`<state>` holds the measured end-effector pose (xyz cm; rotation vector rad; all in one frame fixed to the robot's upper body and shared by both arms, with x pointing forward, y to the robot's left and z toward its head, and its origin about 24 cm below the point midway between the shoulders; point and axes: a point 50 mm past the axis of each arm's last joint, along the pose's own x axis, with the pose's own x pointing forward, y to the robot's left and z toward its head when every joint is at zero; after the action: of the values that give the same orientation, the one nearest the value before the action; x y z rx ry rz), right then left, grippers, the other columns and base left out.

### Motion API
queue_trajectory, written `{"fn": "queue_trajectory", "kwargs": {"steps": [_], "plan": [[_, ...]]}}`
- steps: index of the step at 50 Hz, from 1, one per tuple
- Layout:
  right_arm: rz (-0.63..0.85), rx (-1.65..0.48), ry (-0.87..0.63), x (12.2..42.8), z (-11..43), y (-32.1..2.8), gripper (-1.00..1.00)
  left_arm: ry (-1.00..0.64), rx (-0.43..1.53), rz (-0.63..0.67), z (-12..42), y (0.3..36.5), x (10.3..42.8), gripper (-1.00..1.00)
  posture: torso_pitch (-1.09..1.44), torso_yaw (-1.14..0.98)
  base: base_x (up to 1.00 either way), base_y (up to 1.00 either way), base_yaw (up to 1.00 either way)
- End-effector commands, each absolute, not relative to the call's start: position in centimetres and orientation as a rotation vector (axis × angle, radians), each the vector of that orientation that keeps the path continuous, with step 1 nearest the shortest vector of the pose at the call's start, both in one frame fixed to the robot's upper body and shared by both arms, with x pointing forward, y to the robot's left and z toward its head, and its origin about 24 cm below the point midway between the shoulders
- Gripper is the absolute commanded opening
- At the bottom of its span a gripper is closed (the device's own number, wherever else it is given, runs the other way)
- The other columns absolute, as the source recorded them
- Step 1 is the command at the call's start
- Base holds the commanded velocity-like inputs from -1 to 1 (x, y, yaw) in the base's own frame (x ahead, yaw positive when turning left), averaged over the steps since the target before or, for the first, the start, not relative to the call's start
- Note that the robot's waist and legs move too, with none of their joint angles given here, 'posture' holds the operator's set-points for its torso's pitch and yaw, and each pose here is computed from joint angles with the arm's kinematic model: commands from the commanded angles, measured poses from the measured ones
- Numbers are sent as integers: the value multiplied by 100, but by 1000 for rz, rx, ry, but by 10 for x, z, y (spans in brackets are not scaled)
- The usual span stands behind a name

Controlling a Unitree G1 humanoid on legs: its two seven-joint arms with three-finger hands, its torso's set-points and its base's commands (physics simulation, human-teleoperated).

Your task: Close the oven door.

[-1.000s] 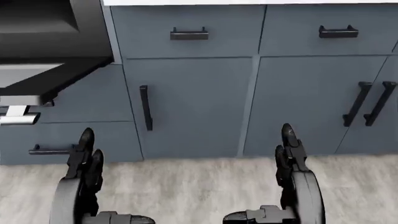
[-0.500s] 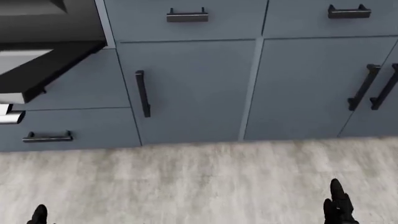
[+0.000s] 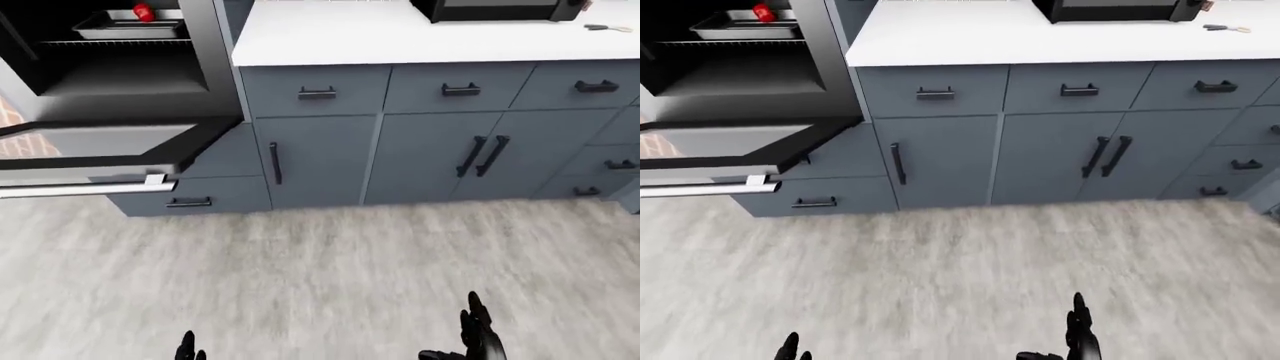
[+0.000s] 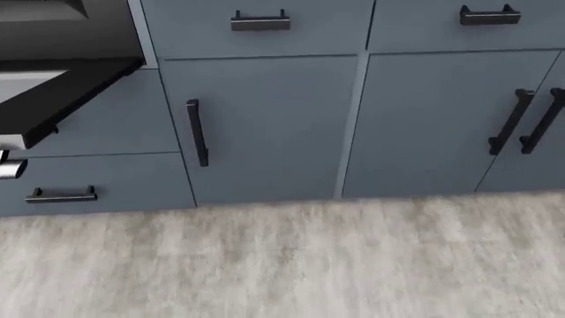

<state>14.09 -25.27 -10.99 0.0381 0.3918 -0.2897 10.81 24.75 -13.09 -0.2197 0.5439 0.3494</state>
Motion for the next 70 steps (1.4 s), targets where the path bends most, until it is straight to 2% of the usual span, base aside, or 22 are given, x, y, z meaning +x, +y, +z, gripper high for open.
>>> {"fn": "queue_trajectory", "kwargs": {"steps": [1,70], "plan": [[-289,10,331,149,-102,-257,100,484,-192,348,-124,253,116,100,0,0,0,0,0],[-263,0,372,146,-106,-253,100,496,-170,318,-125,251,116,100,0,0,0,18,0]]}}
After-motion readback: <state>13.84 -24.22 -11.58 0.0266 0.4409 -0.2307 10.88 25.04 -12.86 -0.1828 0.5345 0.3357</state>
